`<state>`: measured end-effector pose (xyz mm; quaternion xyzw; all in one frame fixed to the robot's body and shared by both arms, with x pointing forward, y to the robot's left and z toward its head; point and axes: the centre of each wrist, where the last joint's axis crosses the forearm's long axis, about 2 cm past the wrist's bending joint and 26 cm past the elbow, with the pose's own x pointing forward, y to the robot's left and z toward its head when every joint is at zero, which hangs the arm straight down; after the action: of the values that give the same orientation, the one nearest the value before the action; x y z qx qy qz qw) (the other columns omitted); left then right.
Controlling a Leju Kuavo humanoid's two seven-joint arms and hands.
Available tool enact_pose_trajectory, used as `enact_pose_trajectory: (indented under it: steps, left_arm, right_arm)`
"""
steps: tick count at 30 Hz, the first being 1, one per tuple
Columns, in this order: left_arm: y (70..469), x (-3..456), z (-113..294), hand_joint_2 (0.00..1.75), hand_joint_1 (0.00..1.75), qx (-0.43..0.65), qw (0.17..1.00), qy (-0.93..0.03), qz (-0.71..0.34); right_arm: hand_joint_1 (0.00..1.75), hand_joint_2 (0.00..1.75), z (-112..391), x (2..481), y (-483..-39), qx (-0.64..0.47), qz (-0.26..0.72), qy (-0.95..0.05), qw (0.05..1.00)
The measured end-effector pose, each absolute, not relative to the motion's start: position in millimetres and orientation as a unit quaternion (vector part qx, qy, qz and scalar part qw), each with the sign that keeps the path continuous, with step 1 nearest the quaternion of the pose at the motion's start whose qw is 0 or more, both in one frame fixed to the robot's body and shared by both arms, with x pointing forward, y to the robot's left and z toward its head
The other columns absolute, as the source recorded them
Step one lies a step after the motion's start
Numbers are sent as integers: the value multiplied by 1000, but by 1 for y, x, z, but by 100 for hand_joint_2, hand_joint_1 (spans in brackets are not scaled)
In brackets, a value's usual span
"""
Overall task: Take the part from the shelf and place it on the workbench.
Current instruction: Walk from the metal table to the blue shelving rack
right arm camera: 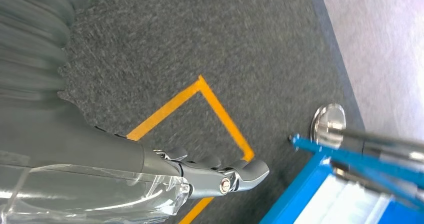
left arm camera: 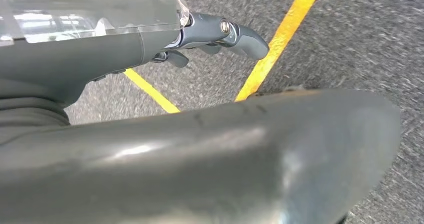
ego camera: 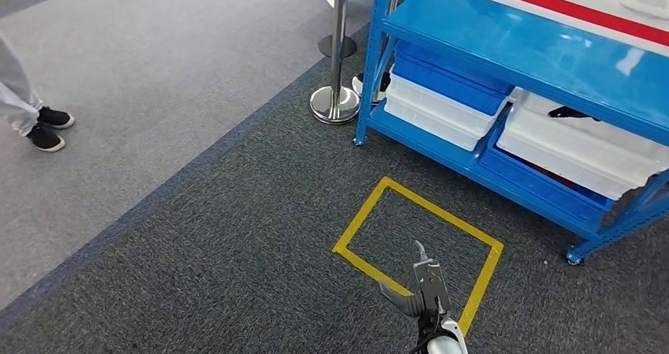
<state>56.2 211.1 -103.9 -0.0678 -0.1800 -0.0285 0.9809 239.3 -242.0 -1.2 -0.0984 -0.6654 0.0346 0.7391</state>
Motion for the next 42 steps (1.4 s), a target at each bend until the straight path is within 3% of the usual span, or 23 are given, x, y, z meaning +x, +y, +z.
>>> enact_pose_trajectory:
  steps: [27,31,33,37,41,42]
  left_arm:
    - [218,75,-102,0,0,-55,970,-232,-55]
    - [218,74,-102,175,0,-53,971,-226,-60]
    - [217,74,-102,175,0,-52,971,-225,-61]
    - [217,75,-102,0,0,-51,971,-226,-62]
    - [217,73,-102,175,0,-48,971,-227,-64]
    - [217,72,-102,175,0,-47,971,-227,-65]
  right_arm:
    - [0,175,-14,232,-245,-100,-26,-655,749]
    - [0,175,-16,228,-246,-103,-26,-648,754]
    - [0,175,-17,228,-247,-105,-27,-647,755]
    - [0,175,-19,224,-250,-109,-30,-642,758]
    - [0,175,-20,223,-252,-112,-32,-641,759]
    - [0,175,-21,222,-253,-113,-32,-640,759]
